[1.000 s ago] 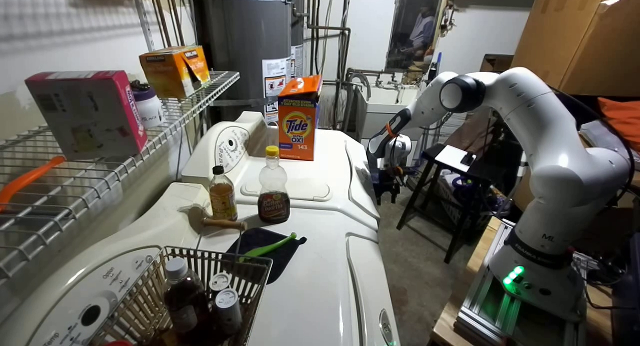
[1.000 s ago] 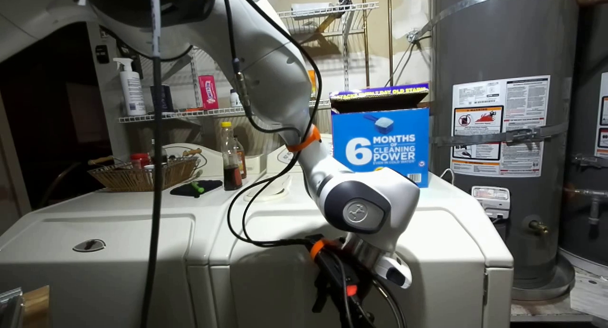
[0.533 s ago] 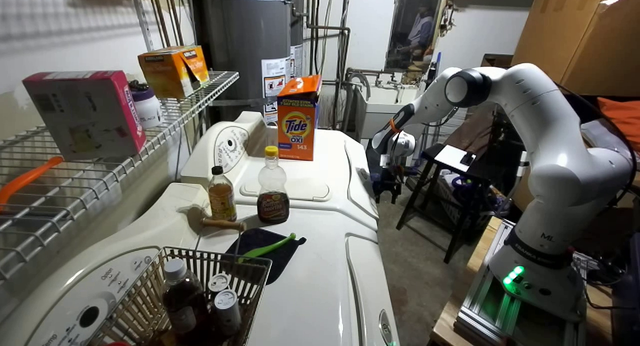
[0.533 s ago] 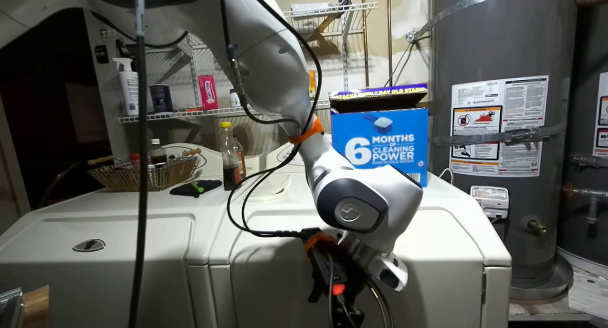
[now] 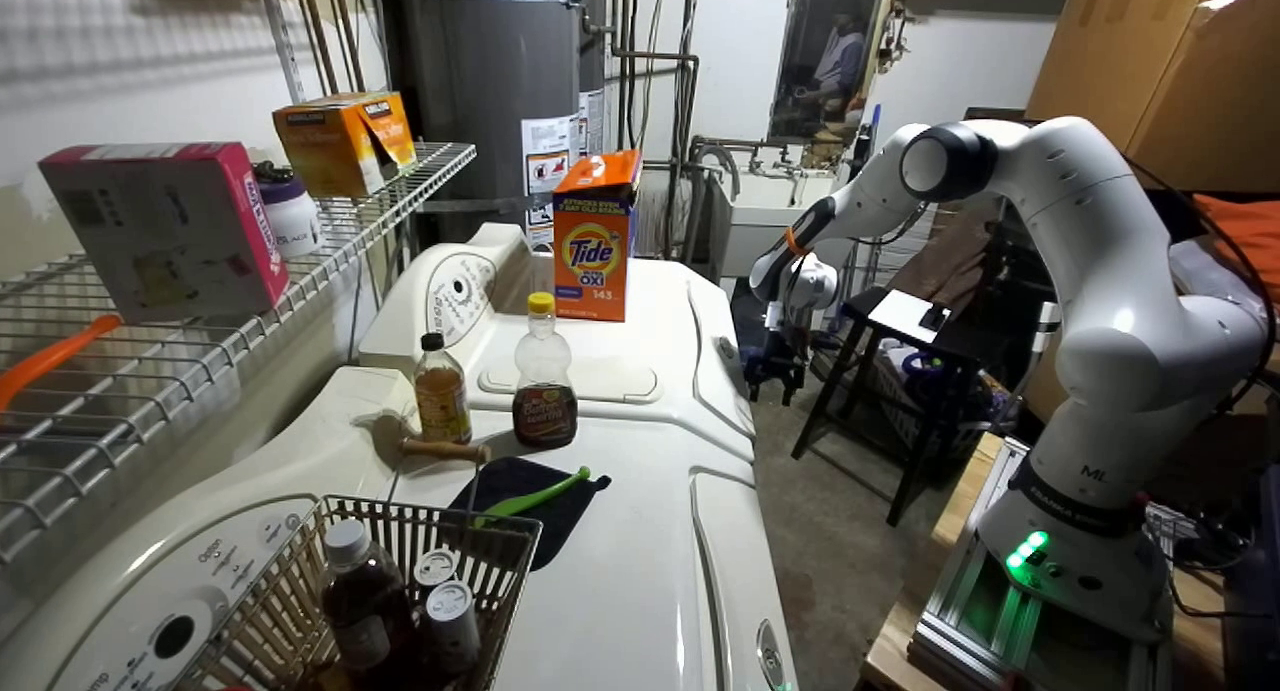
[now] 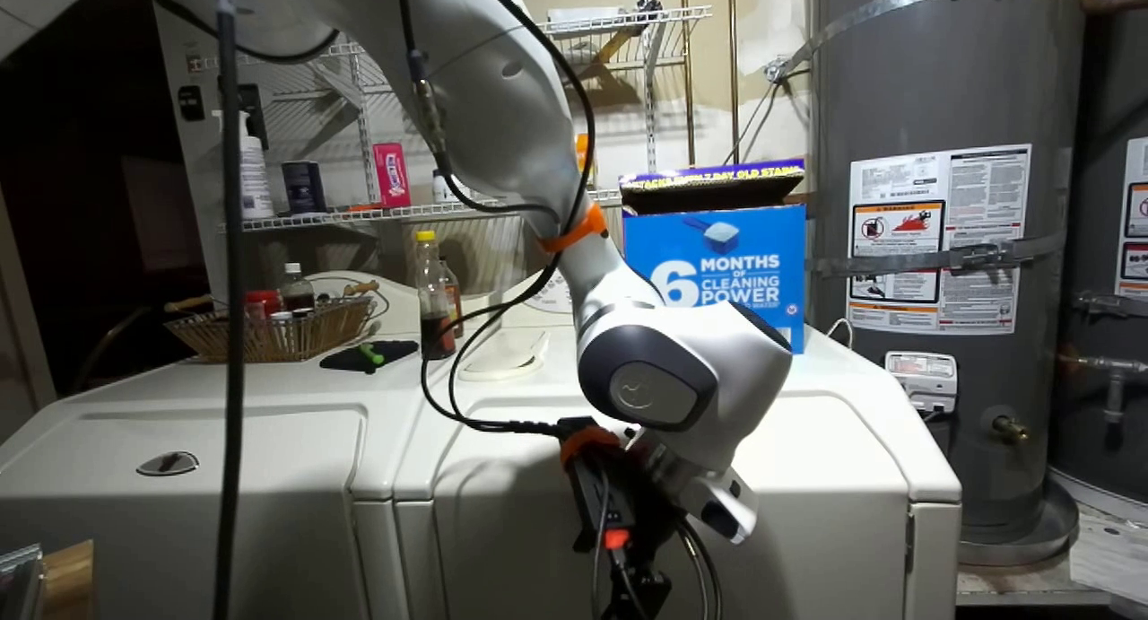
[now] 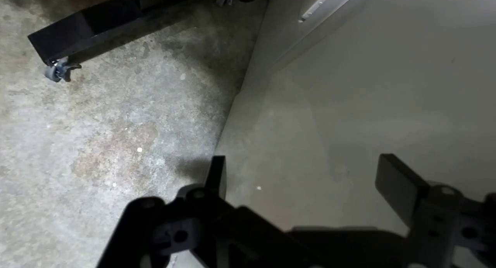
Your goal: Close the washing machine door
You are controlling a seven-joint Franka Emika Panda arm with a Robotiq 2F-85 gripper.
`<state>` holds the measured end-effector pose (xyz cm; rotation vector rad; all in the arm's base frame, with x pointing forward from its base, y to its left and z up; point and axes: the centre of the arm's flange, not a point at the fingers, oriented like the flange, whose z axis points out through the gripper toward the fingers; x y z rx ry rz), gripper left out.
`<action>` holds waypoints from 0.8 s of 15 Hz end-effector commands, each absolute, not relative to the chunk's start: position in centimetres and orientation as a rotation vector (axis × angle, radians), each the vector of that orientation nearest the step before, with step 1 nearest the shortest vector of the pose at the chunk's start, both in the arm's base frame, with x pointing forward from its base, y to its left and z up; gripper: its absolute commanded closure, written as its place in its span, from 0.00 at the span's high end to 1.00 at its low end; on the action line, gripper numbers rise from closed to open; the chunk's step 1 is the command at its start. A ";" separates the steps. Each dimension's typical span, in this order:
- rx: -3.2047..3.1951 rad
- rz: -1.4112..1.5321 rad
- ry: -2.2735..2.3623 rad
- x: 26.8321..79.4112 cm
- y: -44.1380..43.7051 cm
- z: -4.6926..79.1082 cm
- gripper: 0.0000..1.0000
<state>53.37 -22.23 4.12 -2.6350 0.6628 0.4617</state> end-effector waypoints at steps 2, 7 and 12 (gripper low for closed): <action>-2.635 0.433 0.585 53.2 -22.1 4.7 1.00; -2.619 0.382 0.521 54.1 -21.1 6.9 1.00; -2.604 0.336 0.549 55.0 -20.2 5.8 1.00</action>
